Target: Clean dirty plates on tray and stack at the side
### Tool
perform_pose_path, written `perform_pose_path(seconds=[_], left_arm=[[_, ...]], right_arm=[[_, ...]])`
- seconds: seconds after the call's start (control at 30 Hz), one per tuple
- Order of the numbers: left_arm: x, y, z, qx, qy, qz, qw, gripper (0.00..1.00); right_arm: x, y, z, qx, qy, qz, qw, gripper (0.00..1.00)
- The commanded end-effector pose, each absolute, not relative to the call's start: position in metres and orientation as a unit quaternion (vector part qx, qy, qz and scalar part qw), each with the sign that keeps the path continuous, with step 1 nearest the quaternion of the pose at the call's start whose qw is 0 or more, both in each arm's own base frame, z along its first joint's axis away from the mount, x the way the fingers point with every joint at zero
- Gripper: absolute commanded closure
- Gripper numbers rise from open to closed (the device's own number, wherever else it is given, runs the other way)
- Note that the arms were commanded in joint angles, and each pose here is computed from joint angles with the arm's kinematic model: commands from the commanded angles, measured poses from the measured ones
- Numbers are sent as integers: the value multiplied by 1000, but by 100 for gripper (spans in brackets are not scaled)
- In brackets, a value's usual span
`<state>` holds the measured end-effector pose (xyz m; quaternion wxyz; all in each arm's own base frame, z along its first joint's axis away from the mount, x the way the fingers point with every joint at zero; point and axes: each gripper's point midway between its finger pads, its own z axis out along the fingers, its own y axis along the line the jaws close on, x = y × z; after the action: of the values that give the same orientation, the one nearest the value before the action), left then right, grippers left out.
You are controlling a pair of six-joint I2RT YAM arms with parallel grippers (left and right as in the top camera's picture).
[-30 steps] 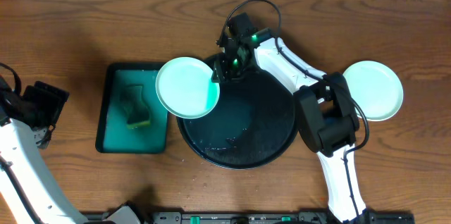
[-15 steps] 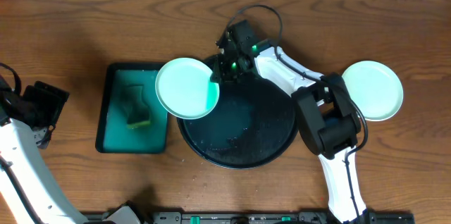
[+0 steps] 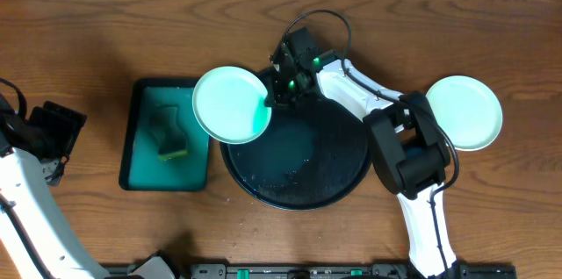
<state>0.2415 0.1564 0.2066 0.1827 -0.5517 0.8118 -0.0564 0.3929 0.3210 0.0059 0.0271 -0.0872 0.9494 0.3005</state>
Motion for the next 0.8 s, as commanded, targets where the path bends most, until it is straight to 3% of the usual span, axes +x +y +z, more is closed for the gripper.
perform_pose_path(seconds=[0.0, 0.4, 0.77], left_arm=[[242, 156, 210, -555, 809, -62, 186, 18], [243, 149, 203, -549, 815, -66, 174, 18], [265, 123, 188, -503, 849, -75, 144, 18]], right_arm=[[391, 303, 37, -115, 960, 248, 67, 99], [383, 195, 125, -152, 977, 44, 143, 99], [390, 153, 197, -235, 933, -114, 249, 99]])
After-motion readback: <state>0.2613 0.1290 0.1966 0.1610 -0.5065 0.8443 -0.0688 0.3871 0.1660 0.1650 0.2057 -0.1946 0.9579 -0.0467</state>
